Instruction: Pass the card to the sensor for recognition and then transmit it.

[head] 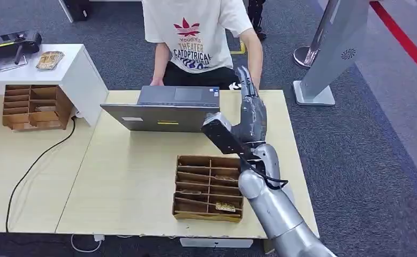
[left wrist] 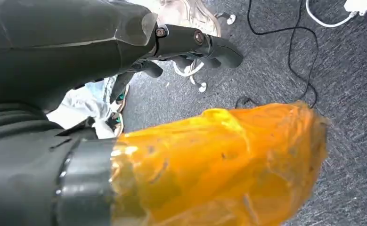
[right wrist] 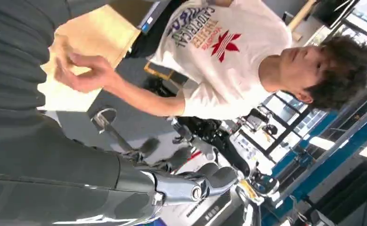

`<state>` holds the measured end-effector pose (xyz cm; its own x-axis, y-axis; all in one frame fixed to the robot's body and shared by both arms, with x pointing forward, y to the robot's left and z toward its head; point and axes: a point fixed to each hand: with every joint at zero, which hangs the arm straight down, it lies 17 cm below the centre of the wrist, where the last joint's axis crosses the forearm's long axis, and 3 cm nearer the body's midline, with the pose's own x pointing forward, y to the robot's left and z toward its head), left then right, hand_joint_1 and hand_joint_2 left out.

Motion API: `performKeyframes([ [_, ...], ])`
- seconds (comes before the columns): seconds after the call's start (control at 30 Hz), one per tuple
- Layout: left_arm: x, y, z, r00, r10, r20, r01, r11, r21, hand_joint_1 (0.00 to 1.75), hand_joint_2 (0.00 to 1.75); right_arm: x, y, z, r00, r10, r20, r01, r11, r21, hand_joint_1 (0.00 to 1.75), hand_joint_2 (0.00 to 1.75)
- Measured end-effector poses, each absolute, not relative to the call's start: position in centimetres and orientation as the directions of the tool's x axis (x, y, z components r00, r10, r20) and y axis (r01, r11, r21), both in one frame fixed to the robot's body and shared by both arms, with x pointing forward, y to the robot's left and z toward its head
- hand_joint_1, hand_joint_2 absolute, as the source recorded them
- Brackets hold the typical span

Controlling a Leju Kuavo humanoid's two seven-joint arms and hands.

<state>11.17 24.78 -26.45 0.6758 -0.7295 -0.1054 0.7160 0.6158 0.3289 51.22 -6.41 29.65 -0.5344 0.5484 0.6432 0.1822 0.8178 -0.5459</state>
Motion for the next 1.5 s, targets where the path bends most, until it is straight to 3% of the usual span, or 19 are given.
performKeyframes([
  [0.3, 10.8, 24.8, -26.5, 0.684, -0.722, -0.107, 0.710, 0.624, 0.327, 0.00, 0.00, 50.6, -6.5, 29.9, -0.535, 0.468, 0.704, 0.133, 0.869, -0.477, 0.00, 0.00],
  [0.6, 9.1, 25.1, -26.8, 0.750, -0.652, -0.111, 0.647, 0.688, 0.327, 0.00, 0.00, 48.8, -6.4, 29.1, -0.444, 0.183, 0.877, -0.061, 0.970, -0.234, 0.00, 0.00],
  [0.9, 6.8, 25.1, -27.2, 0.797, -0.593, -0.113, 0.595, 0.741, 0.311, 0.00, 0.00, 45.1, -7.1, 29.9, -0.479, 0.066, 0.875, -0.140, 0.979, -0.151, 0.00, 0.00],
  [1.2, 5.9, 25.0, -27.4, 0.816, -0.568, -0.109, 0.572, 0.764, 0.297, 0.00, 0.00, 40.6, -8.2, 28.4, -0.535, 0.032, 0.845, -0.247, 0.950, -0.193, 0.00, 0.00],
  [1.23, 5.8, 25.0, -27.4, 0.818, -0.564, -0.109, 0.569, 0.767, 0.296, 0.00, 0.00, 40.3, -8.2, 27.9, -0.526, 0.029, 0.850, -0.260, 0.946, -0.193, 0.00, 1.75],
  [1.5, 5.5, 25.0, -27.4, 0.839, -0.532, -0.112, 0.539, 0.791, 0.290, 0.00, 0.00, 38.4, -8.4, 24.2, -0.456, 0.042, 0.889, -0.300, 0.933, -0.198, 0.00, 1.75],
])
